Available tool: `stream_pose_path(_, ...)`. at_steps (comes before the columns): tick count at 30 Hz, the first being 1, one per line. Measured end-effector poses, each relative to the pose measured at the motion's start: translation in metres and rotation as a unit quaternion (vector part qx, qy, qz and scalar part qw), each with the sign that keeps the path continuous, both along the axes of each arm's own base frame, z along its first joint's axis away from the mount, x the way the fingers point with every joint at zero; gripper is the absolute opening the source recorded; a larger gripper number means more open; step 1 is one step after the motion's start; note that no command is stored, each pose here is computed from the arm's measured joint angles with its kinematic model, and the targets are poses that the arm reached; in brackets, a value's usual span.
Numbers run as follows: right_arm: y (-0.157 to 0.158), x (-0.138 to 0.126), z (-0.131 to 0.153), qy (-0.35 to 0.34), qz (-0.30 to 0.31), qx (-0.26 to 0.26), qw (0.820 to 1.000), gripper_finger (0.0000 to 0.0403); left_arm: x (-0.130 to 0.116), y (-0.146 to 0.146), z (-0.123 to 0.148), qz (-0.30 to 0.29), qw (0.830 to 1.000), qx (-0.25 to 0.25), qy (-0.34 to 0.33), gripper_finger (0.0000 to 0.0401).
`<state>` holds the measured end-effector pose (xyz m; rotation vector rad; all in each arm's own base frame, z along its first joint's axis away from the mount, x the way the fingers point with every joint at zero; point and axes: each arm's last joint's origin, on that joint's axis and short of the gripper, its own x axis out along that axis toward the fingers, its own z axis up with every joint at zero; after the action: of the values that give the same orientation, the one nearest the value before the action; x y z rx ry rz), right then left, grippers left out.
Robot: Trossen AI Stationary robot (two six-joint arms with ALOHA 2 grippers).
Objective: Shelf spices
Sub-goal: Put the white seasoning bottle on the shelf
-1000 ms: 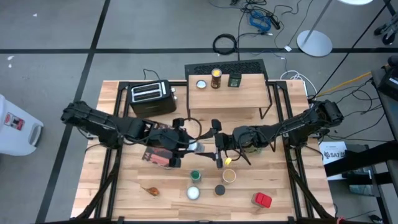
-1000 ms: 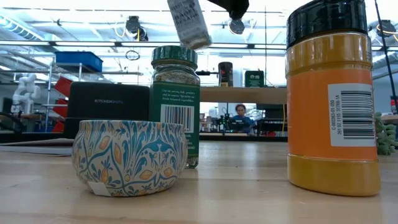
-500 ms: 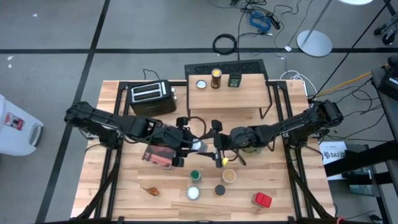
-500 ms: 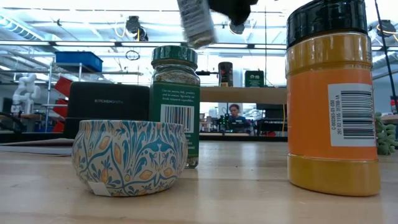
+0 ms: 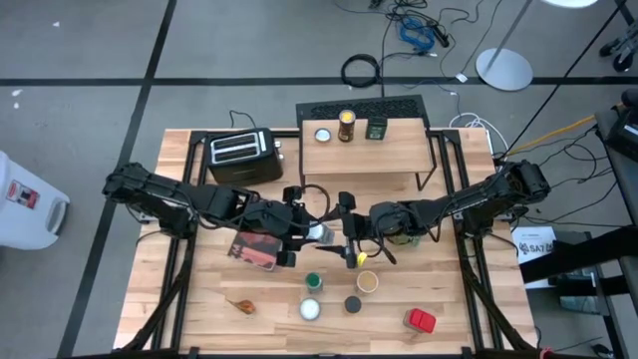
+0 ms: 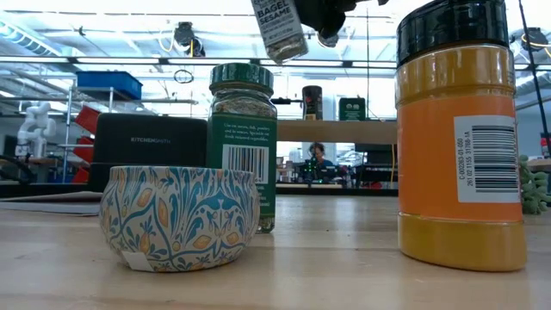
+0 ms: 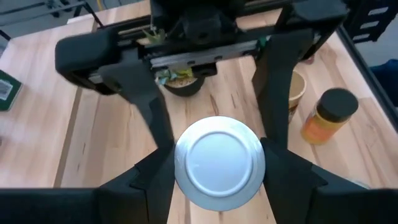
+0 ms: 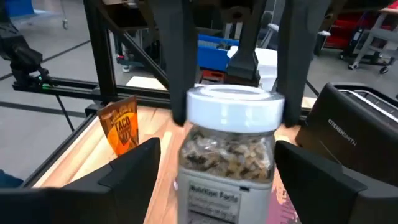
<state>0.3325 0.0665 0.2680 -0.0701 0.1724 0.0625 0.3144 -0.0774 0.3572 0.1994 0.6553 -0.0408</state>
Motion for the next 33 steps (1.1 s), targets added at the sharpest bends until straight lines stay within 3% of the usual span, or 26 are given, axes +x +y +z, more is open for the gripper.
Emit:
stream_pose_path(21,-0.007,0.007,-0.006,-0.005,-0.014,0.02,1.0,0.0295,0.01,0.002,-0.004,-0.016,1.0,-0.022,-0.007,0.0203)
stream_pose_path(30,-0.008,0.007,-0.007,-0.005,-0.017,0.01,1.0,0.0203,0.011,0.003,-0.005,-0.013,1.0,-0.028,-0.005,0.0203)
stream_pose_path(33,-0.008,0.008,-0.006,-0.006,-0.019,0.004,1.0,0.0201,0.011,0.003,-0.005,-0.013,0.999,-0.028,-0.005,0.0203)
